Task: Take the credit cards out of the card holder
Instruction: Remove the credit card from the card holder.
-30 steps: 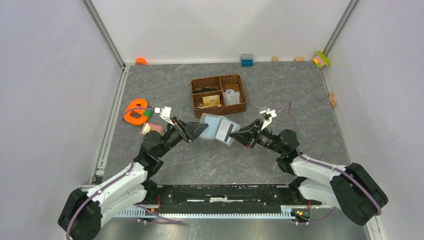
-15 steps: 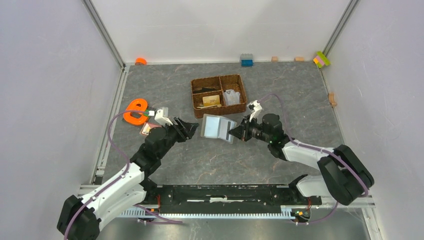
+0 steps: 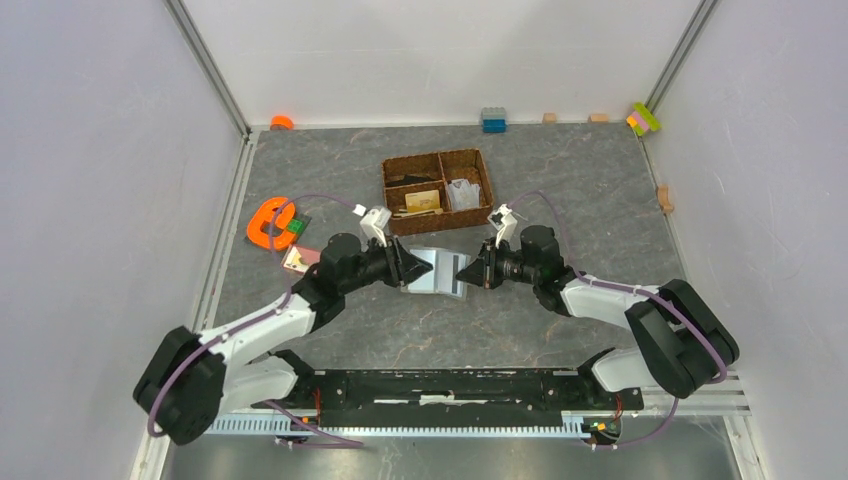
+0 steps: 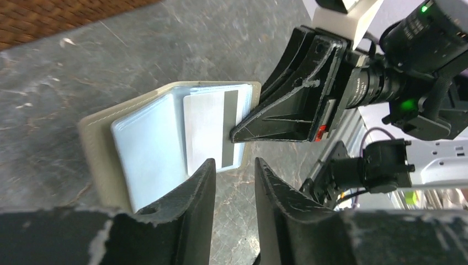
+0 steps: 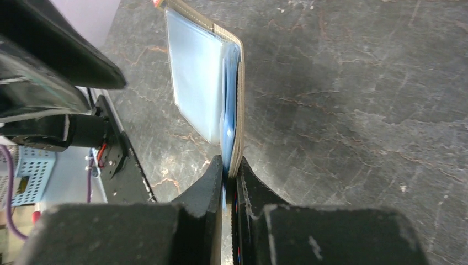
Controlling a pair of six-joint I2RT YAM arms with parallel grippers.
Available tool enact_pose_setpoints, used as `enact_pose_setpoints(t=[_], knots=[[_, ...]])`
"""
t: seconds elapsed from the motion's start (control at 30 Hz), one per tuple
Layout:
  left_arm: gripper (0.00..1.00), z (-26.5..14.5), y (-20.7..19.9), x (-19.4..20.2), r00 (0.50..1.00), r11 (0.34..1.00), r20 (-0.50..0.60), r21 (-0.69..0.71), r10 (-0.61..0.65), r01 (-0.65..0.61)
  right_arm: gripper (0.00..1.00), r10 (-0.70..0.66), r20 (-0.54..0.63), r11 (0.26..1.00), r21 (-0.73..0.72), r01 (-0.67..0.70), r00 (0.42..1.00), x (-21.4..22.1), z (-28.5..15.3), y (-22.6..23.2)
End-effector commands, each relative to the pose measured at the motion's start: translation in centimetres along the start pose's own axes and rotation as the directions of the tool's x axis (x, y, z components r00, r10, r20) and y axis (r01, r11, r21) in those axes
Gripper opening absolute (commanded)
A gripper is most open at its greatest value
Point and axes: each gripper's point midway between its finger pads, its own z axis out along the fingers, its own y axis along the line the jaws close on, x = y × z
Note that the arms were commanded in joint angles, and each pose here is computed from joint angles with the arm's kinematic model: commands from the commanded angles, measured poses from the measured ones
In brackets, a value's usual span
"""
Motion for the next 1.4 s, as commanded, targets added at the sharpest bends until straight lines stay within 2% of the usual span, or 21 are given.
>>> enact_pose_setpoints(t=[0.0, 0.13, 0.23, 0.57, 0.7, 0.8, 1.0, 1.17, 1.37], knots=[[0.36, 1.7, -2.7, -0.3, 0.996, 0.989, -0.059, 0.139, 0.063, -0.054, 0.0, -0.02, 0.046, 0.991, -0.131, 0.026, 0.999, -2.4, 0.0, 3.0], [0.34, 2.1, -1.9, -0.1, 0.997, 0.993, -0.066, 0.115, 0.049, -0.042, 0.0, -0.014, 0.045, 0.984, -0.175, 0.022, 0.999, -2.5, -0.2, 3.9], [0.34, 1.7, -2.1, -0.4, 0.998, 0.988, -0.044, 0.147, 0.046, -0.039, 0.0, -0.017, 0.049, 0.981, -0.192, 0.026, 0.999, -2.7, -0.5, 4.3], [0.45, 1.7, -1.2, 0.2, 0.997, 0.992, -0.066, 0.123, 0.048, -0.039, 0.0, 0.008, 0.074, 0.96, -0.28, 0.013, 0.997, -3.6, -2.1, 6.1], [0.46, 1.8, -1.1, 0.2, 0.996, 0.992, -0.076, 0.122, 0.04, -0.031, 0.0, 0.011, 0.076, 0.952, -0.307, 0.012, 0.997, -3.7, -2.4, 6.7], [0.45, 1.7, -0.6, 0.1, 0.997, 0.995, -0.072, 0.095, 0.029, -0.022, 0.0, 0.019, 0.081, 0.947, -0.321, 0.008, 0.997, -3.8, -2.6, 6.9], [0.42, 2.0, -0.9, 0.5, 0.995, 0.992, -0.103, 0.129, 0.008, 0.006, 0.0, 0.047, 0.082, 0.932, -0.361, -0.014, 0.996, -3.9, -2.9, 7.5], [0.38, 2.2, -2.9, 0.6, 0.992, 0.965, -0.127, 0.258, -0.019, 0.052, 0.0, 0.058, 0.074, 0.927, -0.373, -0.026, 0.996, -3.8, -2.9, 7.6], [0.33, 1.7, -4.3, 0.3, 0.992, 0.939, -0.121, 0.336, -0.03, 0.069, 0.0, 0.063, 0.071, 0.923, -0.384, -0.031, 0.995, -3.7, -2.9, 7.7]])
